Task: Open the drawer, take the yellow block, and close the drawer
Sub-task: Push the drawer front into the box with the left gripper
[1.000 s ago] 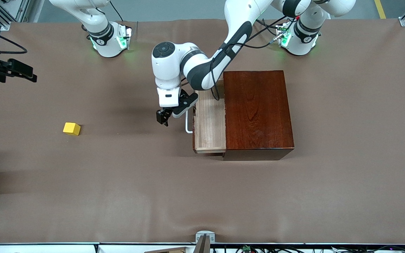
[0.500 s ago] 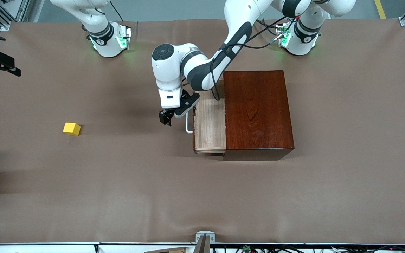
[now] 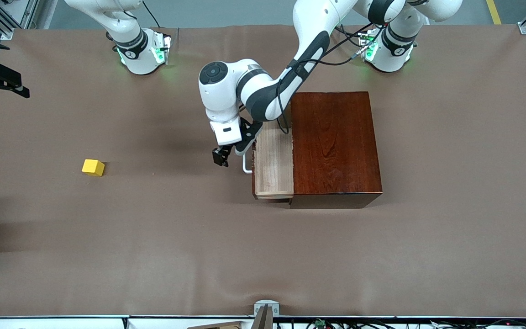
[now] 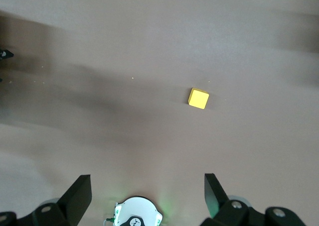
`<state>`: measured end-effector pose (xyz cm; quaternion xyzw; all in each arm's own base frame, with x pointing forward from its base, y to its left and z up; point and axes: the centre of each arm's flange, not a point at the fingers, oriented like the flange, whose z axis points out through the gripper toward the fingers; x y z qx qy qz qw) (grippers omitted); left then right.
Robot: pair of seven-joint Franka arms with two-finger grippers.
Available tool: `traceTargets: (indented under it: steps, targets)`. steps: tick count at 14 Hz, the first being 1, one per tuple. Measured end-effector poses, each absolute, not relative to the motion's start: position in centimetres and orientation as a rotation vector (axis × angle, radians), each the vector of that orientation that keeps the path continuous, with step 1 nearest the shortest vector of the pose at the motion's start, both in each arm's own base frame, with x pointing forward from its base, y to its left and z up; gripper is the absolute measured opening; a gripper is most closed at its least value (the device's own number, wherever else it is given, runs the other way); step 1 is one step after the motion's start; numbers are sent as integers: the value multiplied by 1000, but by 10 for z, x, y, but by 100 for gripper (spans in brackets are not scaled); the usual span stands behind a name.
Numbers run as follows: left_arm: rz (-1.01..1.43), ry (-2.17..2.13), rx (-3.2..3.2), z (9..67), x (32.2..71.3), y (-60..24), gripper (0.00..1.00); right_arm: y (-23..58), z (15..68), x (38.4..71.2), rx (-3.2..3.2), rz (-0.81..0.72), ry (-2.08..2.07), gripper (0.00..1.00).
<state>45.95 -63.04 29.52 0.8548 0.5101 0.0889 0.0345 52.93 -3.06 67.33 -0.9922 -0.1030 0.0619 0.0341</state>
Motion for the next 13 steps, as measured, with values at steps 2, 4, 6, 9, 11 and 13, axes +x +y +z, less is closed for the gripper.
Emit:
traceTargets:
  steps: [2, 4, 6, 9, 11, 13]
  targets:
    - [253, 1647, 2643, 292, 468, -618, 100, -28, 678, 527, -3051, 186, -324, 100]
    - [249, 1707, 2671, 287, 474, -606, 100, -24, 677, 525, -3048, 200, -336, 100]
    - [242, 1766, 2697, 282, 480, -593, 100, -24, 675, 525, -3046, 212, -336, 100]
    - [236, 1876, 2752, 274, 491, -568, 100, -24, 671, 525, -3043, 231, -335, 100]
    - [237, 1939, 2774, 270, 498, -553, 100, -24, 669, 526, -3042, 238, -334, 100]
    - [228, 1972, 2775, 268, 504, -544, 100, -24, 669, 526, -3042, 236, -334, 100]
